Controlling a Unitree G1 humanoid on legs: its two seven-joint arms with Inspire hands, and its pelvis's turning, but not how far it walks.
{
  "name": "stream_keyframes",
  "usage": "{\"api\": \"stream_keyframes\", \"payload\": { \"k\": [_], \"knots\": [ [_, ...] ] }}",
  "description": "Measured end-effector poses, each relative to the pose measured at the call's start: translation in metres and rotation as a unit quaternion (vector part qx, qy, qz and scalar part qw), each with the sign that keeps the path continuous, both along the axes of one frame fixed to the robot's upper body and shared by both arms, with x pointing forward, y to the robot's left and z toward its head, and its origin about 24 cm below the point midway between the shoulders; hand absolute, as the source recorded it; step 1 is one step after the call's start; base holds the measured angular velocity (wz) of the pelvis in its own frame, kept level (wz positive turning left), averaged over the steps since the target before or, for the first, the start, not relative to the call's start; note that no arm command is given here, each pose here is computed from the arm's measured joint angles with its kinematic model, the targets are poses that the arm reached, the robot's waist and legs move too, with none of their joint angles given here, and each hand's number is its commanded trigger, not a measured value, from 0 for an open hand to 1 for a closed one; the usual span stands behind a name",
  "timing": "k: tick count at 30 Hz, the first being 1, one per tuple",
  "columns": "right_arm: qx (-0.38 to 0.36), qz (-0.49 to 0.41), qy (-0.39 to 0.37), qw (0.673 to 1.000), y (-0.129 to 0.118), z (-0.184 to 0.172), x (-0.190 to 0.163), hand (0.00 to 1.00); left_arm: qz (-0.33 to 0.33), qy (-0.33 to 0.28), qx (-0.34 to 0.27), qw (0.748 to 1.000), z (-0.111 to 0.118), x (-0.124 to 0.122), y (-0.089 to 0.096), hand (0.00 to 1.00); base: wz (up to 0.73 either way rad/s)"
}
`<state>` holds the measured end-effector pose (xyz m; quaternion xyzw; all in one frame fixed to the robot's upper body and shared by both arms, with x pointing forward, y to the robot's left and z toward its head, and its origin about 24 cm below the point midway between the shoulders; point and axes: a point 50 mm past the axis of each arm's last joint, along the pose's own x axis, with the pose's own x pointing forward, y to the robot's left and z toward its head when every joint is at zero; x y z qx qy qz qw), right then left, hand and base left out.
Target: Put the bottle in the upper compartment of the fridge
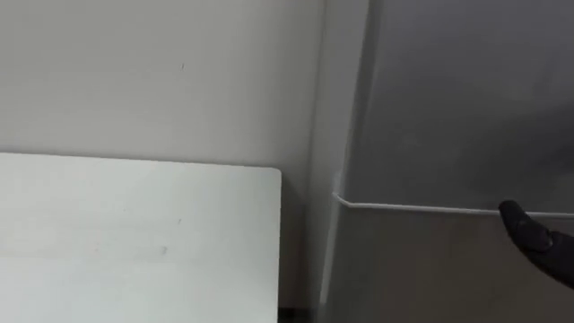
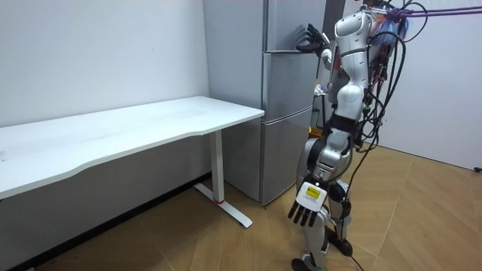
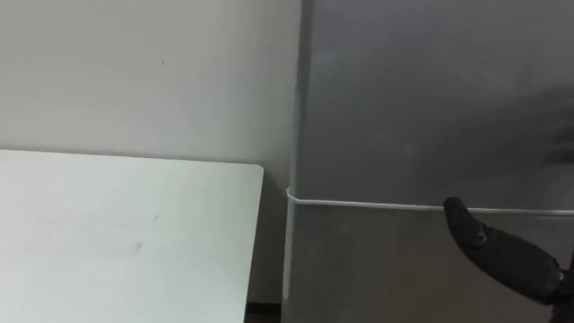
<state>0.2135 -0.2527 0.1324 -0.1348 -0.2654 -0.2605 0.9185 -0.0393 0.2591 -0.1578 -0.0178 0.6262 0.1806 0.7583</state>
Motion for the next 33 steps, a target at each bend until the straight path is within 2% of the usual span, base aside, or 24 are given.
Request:
{"api": "stream_keyframes", "payload": {
  "k": [11,20,33],
  "knots": [
    [-0.024,0.009,0.048,0.998,-0.010,-0.014,0.014,0.00,-0.011,-0.011,0.004,1.000,0.002,0.006,0.003,0.00,0.00],
    [-0.092,-0.015,0.077,0.993,-0.017,-0.022,0.018,0.00,-0.047,-0.011,0.005,0.999,0.004,0.012,0.008,0.00,0.00],
    [-0.079,0.001,0.092,0.993,-0.020,-0.024,0.025,0.00,-0.060,-0.011,-0.008,0.998,0.006,0.011,0.012,0.00,0.00]
  ]
}}
